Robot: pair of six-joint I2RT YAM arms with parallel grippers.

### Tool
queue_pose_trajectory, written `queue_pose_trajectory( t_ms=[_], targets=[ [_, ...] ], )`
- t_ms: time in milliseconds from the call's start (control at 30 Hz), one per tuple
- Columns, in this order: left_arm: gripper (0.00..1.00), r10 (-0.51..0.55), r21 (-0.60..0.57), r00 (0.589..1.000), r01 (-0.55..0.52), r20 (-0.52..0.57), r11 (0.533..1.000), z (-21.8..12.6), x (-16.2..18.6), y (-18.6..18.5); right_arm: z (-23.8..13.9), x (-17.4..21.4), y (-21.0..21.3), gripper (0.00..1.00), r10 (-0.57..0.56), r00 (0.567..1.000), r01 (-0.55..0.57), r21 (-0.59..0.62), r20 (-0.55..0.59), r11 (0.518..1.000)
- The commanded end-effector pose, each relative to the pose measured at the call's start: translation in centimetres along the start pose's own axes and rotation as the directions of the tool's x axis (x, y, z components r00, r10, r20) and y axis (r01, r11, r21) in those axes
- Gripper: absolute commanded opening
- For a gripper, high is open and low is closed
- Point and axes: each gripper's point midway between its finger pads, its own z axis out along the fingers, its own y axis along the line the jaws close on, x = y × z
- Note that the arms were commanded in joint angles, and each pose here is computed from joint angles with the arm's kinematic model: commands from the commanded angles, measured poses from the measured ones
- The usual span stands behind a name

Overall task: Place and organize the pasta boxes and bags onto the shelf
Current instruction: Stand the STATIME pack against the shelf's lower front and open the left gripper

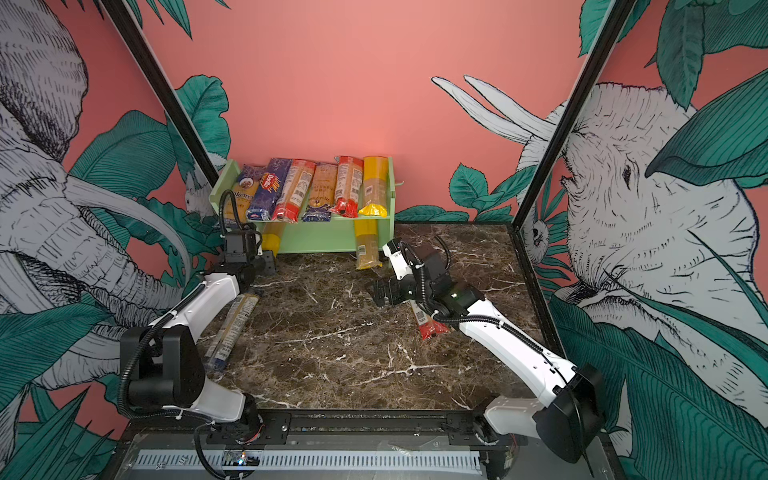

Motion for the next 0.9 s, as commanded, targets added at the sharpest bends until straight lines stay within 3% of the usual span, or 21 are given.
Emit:
queue_pose_trajectory(
  t_ms=[0,300,567,667,867],
  targets=[
    [0.13,-0.006,-0.084,1.000,0.005,-0.009,0.996,0.2,-0.4,1.6,-0.2,-1.1,0.1,0.99,-0.008,1.000,0.008,0.002,0.029,1.000],
    [0.07,0.006,-0.142,1.000,-0.008,-0.010,0.990,0.7,-0.8,2.8,0.0,-1.1,0.0,0.99,-0.009,1.000,0.009,0.003,0.024,1.000],
    [0.12,0.011,-0.175,1.000,-0.012,-0.010,0.984,0.7,-1.2,4.1,0.2,-1.0,0.0,0.99,-0.012,1.000,0.012,0.006,0.016,1.000],
    [0.20,0.001,-0.180,1.000,-0.002,-0.010,0.984,0.6,-1.2,4.8,0.2,-1.0,0.0,0.99,-0.014,1.000,0.014,0.004,0.016,1.000],
    [0.56,-0.002,-0.166,1.000,0.001,-0.003,0.986,0.4,-1.5,4.7,0.2,-0.9,-0.1,0.99,-0.012,1.000,0.012,0.005,0.016,1.000]
  ],
)
